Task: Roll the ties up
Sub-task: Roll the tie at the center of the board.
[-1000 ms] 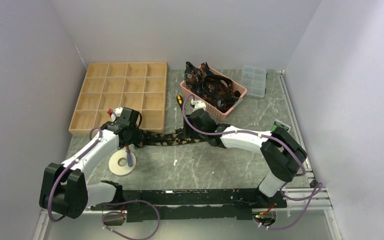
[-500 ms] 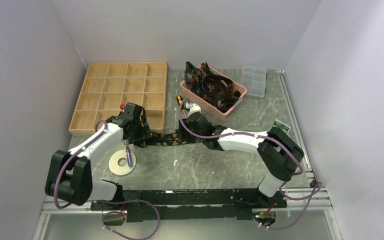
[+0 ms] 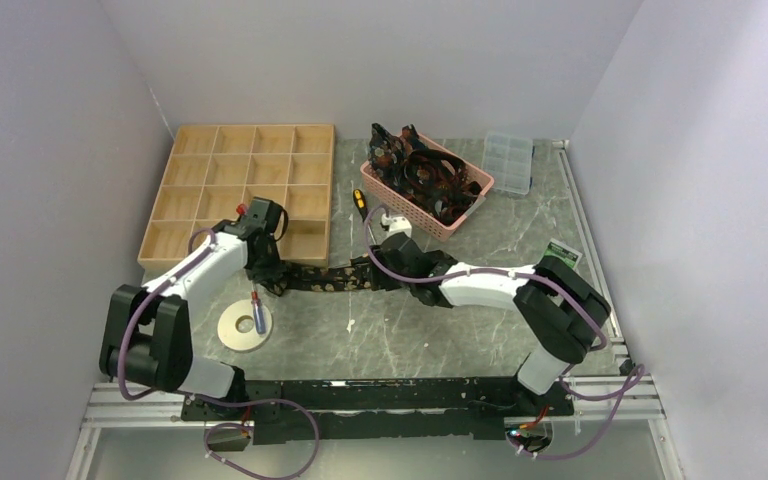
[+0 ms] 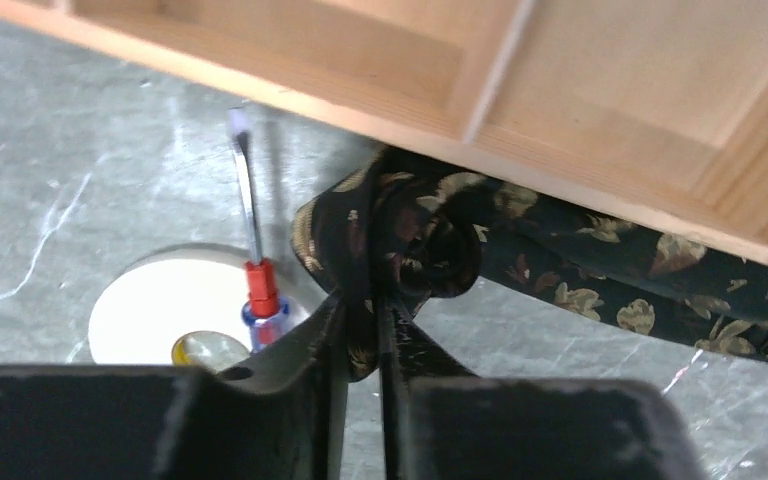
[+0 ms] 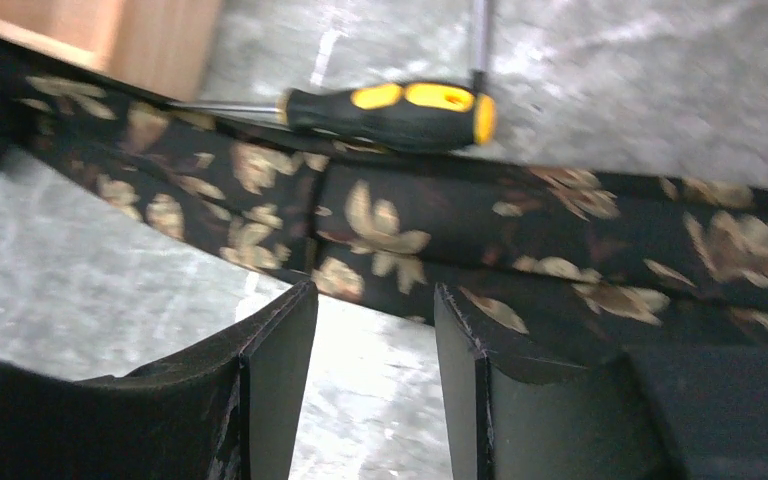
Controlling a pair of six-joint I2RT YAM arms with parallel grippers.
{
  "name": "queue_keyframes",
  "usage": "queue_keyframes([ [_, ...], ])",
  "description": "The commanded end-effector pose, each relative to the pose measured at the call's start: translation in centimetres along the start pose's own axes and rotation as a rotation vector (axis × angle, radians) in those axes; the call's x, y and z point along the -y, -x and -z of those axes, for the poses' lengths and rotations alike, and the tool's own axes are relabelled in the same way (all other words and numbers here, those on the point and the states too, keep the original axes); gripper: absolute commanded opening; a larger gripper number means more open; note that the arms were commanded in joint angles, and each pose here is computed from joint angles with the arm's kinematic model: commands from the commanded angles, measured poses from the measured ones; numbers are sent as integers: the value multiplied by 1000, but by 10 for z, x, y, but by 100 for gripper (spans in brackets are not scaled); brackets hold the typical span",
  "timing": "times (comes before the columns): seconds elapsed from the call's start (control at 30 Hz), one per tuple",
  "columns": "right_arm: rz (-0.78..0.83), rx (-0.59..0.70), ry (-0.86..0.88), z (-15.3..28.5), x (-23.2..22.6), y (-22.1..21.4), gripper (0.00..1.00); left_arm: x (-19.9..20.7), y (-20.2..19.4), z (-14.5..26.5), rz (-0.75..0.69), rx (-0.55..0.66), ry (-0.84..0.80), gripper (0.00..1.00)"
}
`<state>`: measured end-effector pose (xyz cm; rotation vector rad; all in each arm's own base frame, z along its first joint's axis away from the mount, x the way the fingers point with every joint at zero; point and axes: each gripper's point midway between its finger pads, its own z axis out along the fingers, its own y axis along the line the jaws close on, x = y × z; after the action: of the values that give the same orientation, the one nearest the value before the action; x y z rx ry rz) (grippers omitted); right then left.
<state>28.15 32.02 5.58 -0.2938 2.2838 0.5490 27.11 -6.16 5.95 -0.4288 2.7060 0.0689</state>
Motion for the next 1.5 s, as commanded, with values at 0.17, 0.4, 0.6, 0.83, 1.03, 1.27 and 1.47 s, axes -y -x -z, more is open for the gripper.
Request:
queue_keyframes([
  [0.17, -107, 69, -92, 13, 37, 9, 51, -40, 6, 16, 123, 59, 131, 3],
  [0.4, -101, 70, -97, 13, 39, 9, 52, -38, 3, 14, 150, 57, 123, 3],
  [0.6, -171, 13, -187, 7, 71, -10, 51, -38, 2, 12, 153, 47, 127, 3],
  [0.83, -234, -10, -241, 12, 101, -21, 50, -47, 4, 14, 181, 57, 187, 3],
  [1.03, -257, -37, -266, 13, 114, -33, 50, -59, 13, 27, 207, 115, 235, 33],
  [1.27, -303, -64, -301, 17, 129, -44, 50, -61, 22, 44, 222, 161, 222, 66],
  [1.47, -422, -86, -359, 33, 159, -61, 50, -26, 22, 46, 132, 140, 7, 69],
])
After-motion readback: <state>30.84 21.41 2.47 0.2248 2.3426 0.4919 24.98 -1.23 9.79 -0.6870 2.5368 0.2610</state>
